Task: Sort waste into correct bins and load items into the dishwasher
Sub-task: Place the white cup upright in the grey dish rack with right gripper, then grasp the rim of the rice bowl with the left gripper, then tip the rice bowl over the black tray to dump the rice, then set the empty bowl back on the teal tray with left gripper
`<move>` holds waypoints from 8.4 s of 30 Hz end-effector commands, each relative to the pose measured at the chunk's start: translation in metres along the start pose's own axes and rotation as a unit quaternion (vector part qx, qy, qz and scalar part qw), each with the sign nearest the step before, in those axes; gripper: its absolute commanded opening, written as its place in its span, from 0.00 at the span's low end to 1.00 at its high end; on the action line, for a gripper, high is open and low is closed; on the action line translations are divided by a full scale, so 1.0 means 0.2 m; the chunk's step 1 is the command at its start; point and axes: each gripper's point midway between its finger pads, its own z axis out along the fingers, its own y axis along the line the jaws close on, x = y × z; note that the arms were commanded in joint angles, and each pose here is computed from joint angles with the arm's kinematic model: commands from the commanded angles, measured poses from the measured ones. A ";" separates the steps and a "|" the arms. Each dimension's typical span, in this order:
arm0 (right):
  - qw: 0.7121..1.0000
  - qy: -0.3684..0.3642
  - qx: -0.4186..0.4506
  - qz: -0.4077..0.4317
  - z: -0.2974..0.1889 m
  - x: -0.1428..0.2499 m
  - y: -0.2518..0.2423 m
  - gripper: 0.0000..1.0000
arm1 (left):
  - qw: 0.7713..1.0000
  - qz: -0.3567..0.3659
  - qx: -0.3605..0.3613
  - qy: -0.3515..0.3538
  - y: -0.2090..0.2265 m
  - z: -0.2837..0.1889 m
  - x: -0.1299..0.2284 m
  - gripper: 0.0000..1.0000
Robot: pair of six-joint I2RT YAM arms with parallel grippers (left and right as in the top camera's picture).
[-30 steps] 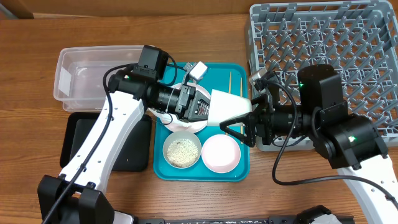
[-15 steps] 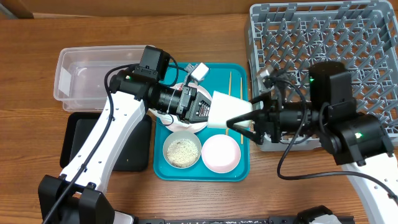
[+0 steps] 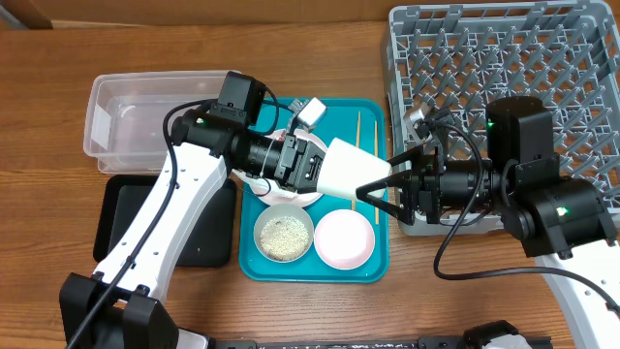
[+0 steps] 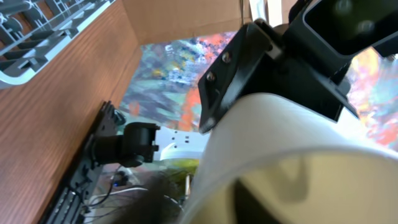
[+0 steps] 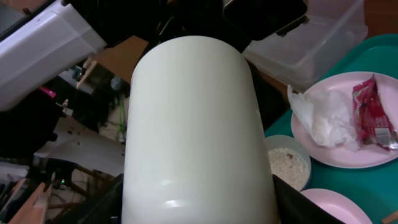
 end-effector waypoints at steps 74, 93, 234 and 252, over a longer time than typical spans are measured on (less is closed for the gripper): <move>0.850 -0.092 0.449 0.260 -0.56 0.14 -0.52 0.92 | 0.706 -0.114 -0.699 -0.018 1.30 -0.27 0.61 0.35; 0.848 -0.090 0.453 0.261 -0.56 0.14 -0.53 0.93 | 0.724 -0.086 -0.684 0.003 1.12 -0.19 0.55 0.53; 0.849 -0.097 0.452 0.257 -0.56 0.12 -0.53 0.94 | 0.716 -0.183 -0.671 -0.062 1.08 -0.30 0.40 0.59; 0.847 -0.088 0.453 0.262 -0.55 0.13 -0.55 0.97 | 0.658 -0.108 -0.731 -0.145 1.11 -0.68 -0.03 0.96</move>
